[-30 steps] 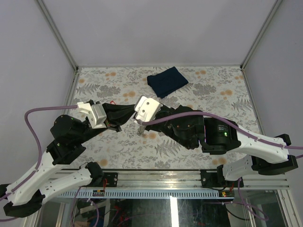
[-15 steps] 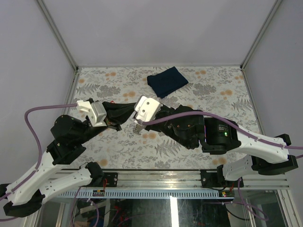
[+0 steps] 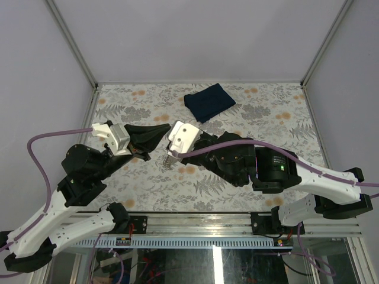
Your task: Put the keys on the keyring
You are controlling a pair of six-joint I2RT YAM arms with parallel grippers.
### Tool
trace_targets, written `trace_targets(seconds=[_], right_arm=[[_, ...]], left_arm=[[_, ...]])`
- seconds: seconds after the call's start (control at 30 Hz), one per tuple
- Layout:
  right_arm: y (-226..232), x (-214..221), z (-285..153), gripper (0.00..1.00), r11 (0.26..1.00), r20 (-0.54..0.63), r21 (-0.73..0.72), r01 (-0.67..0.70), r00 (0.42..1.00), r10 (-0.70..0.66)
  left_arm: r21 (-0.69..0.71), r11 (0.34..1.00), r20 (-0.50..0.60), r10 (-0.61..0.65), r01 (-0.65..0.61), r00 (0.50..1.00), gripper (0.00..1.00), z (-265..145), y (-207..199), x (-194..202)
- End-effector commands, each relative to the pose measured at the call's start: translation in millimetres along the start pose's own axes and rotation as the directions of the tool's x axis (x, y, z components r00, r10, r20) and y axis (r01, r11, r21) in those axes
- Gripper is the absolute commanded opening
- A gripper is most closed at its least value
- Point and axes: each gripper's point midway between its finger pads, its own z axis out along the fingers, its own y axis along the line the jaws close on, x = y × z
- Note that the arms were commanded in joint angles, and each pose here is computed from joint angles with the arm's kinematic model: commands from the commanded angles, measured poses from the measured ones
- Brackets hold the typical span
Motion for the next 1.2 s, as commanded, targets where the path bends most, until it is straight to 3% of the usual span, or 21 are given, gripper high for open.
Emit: trace_targets(seconds=[0.0,0.3,0.43,0.6,0.8,0.93,1.17], right_arm=[[-12.4,-19.3,-5.9,0.00,0.999,0.067,0.026,-0.038,0.997,0.036],[-29.4,-8.8,-12.5,0.00,0.994,0.052,0.106,0.025,0.998,-0.031],[-23.9,-11.7,-17.6,0.00,0.991,0.176,0.084,0.100,0.978,-0.114],[-21.4,-25.2,-41.4,0.00,0.986,0.413,0.086,0.141,0.896,-0.164],[-20.3,-31.5,-56.1,0.00,0.973,0.506,0.105,0.206,0.831,-0.230],[-8.5,-31.6,-63.0,0.00,0.934,0.574,0.145,0.327,0.741,-0.348],[5.5,-29.6,-64.5,0.00,0.872,0.612,0.207,0.443,0.636,-0.469]], left_arm=[[0.024,1.000,0.065,0.007,-0.008,0.998,0.00,-0.4,-3.4,-17.0],[0.010,1.000,0.053,0.002,-0.003,0.999,0.00,-3.5,-1.4,-14.1],[0.011,1.000,0.052,-0.006,0.006,0.999,0.00,-5.4,-1.9,-15.1],[0.047,0.999,0.072,-0.015,0.011,0.997,0.00,-11.6,-8.7,-24.5],[0.127,0.992,0.088,-0.034,0.022,0.996,0.00,-18.6,-23.8,-31.2],[0.180,0.983,0.085,-0.059,0.043,0.995,0.00,-21.0,-33.8,-32.0],[0.224,0.973,0.089,-0.081,0.059,0.993,0.00,-23.6,-42.1,-34.5]])
